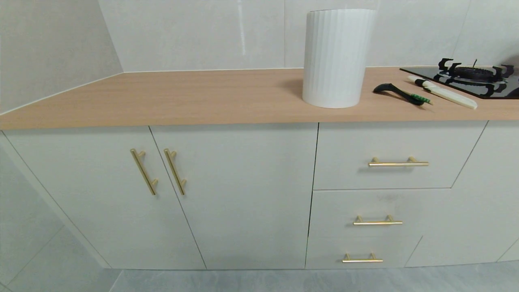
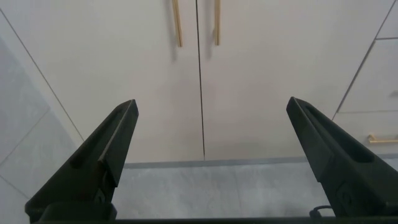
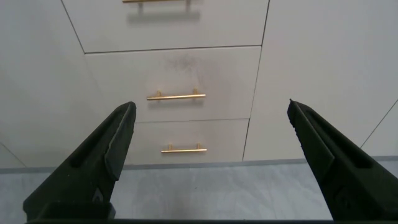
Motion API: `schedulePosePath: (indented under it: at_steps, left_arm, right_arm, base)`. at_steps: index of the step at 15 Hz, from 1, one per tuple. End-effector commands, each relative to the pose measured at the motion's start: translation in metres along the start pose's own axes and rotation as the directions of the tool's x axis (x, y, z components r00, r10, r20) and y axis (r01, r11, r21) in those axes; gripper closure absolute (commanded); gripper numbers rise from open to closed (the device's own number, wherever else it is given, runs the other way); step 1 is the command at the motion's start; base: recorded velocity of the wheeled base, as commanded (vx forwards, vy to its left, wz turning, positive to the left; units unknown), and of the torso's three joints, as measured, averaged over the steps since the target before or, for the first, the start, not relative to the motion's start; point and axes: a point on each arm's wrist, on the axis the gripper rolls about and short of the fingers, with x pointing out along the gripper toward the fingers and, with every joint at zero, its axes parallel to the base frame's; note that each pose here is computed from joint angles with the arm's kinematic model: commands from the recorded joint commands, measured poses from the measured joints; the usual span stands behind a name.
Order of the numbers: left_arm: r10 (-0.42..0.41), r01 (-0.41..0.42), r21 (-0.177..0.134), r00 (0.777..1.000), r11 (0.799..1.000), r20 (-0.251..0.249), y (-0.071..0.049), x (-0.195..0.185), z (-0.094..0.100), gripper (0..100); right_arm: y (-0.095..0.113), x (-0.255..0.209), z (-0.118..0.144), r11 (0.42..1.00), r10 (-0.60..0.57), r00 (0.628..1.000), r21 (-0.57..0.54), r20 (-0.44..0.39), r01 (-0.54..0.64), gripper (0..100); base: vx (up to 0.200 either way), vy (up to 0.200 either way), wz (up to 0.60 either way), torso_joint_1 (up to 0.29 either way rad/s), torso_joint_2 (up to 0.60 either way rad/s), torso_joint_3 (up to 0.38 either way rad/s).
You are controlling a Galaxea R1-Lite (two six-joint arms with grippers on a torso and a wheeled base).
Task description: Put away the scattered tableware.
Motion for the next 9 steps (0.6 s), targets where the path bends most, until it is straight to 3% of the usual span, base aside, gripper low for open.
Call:
schedulePosePath:
  at_steps: [1,9]
  left_arm:
    - [0.002,-0.002,0.0,1.0,1.0,-0.002,0.0,0.0001,-0.0001,0]
    - [0.002,-0.002,-0.001,1.0,1.0,-0.002,0.0,0.0001,-0.0001,0]
  right_arm:
    - [0.0,0.0001,0.0,1.0,0.0,1.0,-0.001,-0.001,0.0,0]
    - [0.0002,0.0001,0.0002,1.0,0.008,1.0,-0.028,0.0,-0.008,0]
  base:
    - [0.0,0.0,0.0,0.0,0.0,0.0]
    - [0.0,0.0,0.0,0.0,0.0,0.0]
